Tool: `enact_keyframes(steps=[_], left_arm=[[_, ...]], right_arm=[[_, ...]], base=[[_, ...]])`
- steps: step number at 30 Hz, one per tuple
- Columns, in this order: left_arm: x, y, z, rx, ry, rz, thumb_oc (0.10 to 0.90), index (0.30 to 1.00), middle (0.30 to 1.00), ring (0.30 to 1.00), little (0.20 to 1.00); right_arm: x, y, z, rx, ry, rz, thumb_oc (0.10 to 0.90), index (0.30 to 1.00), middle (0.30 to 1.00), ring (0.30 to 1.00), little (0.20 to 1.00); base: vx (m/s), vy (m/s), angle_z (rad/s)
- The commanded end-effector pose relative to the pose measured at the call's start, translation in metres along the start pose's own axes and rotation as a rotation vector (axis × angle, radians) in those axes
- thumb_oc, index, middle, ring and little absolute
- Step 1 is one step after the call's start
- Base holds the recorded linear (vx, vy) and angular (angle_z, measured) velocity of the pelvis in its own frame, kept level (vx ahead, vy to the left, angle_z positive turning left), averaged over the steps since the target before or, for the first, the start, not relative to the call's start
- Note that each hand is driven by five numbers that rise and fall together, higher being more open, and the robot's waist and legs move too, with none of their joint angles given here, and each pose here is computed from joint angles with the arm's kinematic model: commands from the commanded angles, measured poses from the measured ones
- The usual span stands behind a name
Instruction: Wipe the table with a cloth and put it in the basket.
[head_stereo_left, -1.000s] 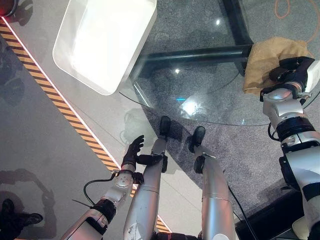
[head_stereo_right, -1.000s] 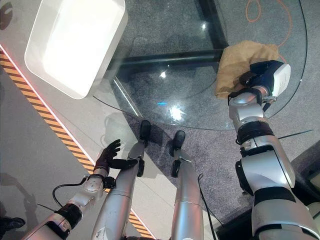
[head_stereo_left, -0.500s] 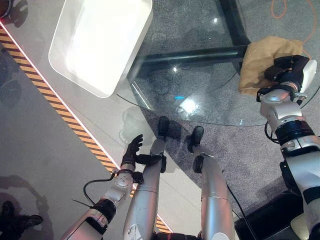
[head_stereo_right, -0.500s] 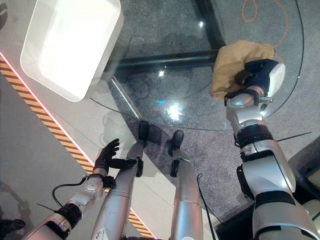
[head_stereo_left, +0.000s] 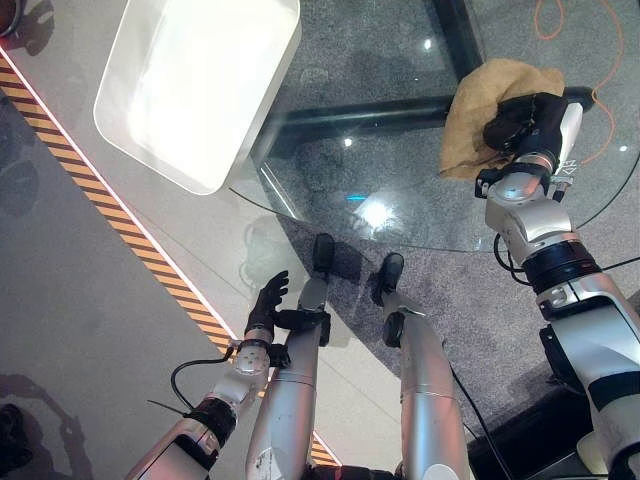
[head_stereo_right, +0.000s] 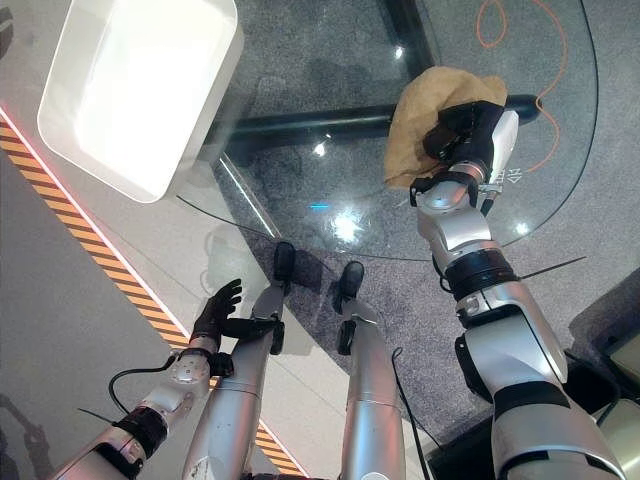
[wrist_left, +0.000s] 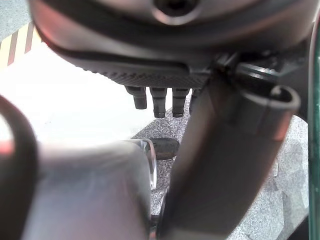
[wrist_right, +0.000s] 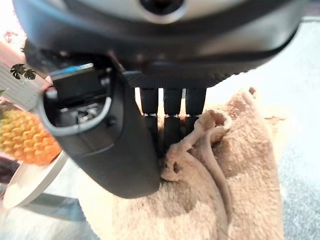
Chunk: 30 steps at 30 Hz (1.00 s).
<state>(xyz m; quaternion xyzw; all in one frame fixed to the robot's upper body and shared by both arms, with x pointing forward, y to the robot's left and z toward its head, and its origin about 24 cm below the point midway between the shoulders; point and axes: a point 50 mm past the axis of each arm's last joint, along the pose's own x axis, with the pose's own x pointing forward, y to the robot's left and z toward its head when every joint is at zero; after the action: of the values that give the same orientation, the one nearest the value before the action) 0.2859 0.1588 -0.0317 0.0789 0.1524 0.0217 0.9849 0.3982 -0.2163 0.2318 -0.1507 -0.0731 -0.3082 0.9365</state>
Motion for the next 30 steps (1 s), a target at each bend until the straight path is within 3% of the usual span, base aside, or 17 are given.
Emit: enact_keyframes(steps=[1,10,22,30], left_arm=[[-0.015,-0.007,-0.014,-0.010,0.018,-0.020,0.800,0.900,0.900,0.900,0.900],[-0.013,-0.012,-0.010,-0.010,0.015,-0.032,0.800,0.900,0.900,0.900,0.900],[-0.013,-0.014,-0.006,0.011,-0.004,-0.061,0.800,0.900,0.900,0.900,0.900],[-0.013,-0.014,-0.006,0.017,-0.004,-0.075,0.800,0.900,0.900,0.900,0.900]], right_arm=[[-0.046,0.061,0.067,0.121,-0.245,0.346,0.100,0.300,0.300,0.300,0.200],[-0.057,0.078,0.062,0.058,-0.247,0.435,0.100,0.300,0.300,0.300,0.200],[-0.112,0.121,0.062,-0.086,-0.401,0.908,0.100,0.300,0.300,0.300,0.200],[-0.141,0.135,0.059,-0.094,-0.450,1.048,0.100,0.300,0.300,0.300,0.200]], base=[[0.02,0.033,0.01],[0.00,0.000,0.00],[0.00,-0.001,0.00],[0.01,-0.001,0.06]])
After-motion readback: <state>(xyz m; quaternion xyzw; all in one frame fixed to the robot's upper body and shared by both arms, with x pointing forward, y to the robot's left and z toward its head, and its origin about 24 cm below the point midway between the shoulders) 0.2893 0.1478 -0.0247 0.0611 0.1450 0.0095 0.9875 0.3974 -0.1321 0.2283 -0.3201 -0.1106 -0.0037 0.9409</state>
